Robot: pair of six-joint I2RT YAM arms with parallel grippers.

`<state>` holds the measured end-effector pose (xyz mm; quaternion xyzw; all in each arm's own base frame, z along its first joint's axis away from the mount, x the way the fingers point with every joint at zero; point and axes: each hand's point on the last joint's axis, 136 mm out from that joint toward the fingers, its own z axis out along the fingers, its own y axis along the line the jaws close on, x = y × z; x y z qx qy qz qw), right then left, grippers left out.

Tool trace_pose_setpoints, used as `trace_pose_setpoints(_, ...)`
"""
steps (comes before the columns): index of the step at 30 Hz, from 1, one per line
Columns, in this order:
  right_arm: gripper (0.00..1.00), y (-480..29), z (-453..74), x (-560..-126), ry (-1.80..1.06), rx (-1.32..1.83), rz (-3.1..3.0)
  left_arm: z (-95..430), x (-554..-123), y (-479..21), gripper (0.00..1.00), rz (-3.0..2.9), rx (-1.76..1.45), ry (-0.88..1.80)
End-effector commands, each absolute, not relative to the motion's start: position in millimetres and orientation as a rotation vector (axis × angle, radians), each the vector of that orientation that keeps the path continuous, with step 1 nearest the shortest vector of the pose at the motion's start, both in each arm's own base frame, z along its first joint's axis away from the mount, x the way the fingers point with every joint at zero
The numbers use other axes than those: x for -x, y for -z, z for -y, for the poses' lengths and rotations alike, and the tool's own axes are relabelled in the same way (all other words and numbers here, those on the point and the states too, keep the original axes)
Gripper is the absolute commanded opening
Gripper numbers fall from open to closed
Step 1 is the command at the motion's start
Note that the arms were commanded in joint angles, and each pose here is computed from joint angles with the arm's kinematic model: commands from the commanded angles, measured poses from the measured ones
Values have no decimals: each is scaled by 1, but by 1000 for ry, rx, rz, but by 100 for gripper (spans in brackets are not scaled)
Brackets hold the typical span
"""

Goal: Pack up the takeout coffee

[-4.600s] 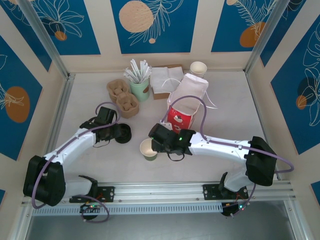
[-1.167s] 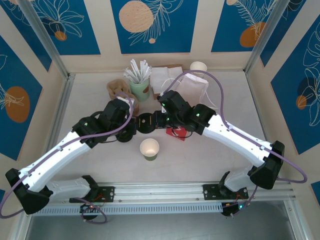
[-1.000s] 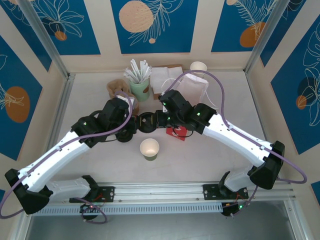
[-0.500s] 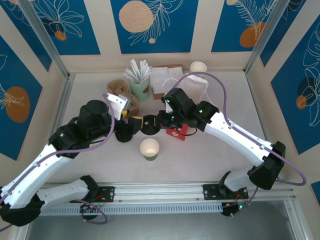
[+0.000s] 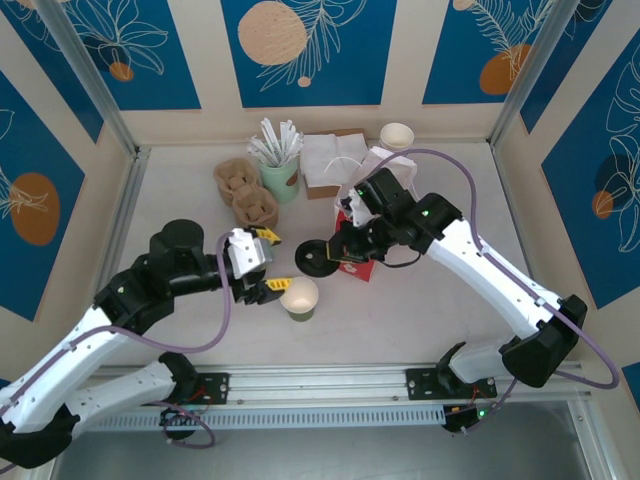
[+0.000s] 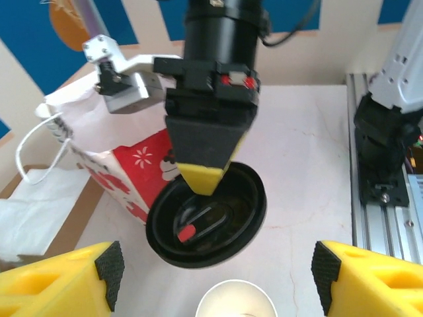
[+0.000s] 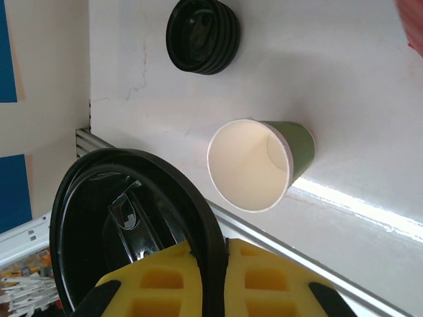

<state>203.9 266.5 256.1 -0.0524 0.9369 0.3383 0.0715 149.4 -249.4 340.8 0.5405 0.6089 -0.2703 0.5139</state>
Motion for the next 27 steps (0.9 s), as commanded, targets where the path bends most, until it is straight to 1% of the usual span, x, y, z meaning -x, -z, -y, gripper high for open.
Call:
trace_pose_setpoints(1, 0, -269, -260, -186, -1099, 202, -2847, 262, -135, -340, 76, -1292, -1428, 631)
trace_pose_setpoints(7, 0, -273, -254, -178, -1134, 211, -2868, 274, -137, -320, 74, -1235, -1532, 493)
trace_pose_setpoints(9, 0, -274, -254, -175, -1146, 215, -2872, 278, -139, -315, 73, -1231, -1558, 448)
trace_pose_setpoints(13, 0, -276, -253, -173, -1170, 217, -2871, 286, -148, -304, 59, -1245, -1600, 356)
trace_pose_setpoints(20, 0, -276, -252, -169, -1189, 237, -2878, 295, -155, -301, 44, -1221, -1625, 276)
trace_pose_setpoints(22, 0, -276, -252, -167, -1189, 240, -2882, 296, -156, -302, 42, -1219, -1629, 262)
trace_pose_setpoints(27, 0, -274, -251, -166, -1190, 241, -2888, 302, -154, -300, 41, -1194, -1655, 258)
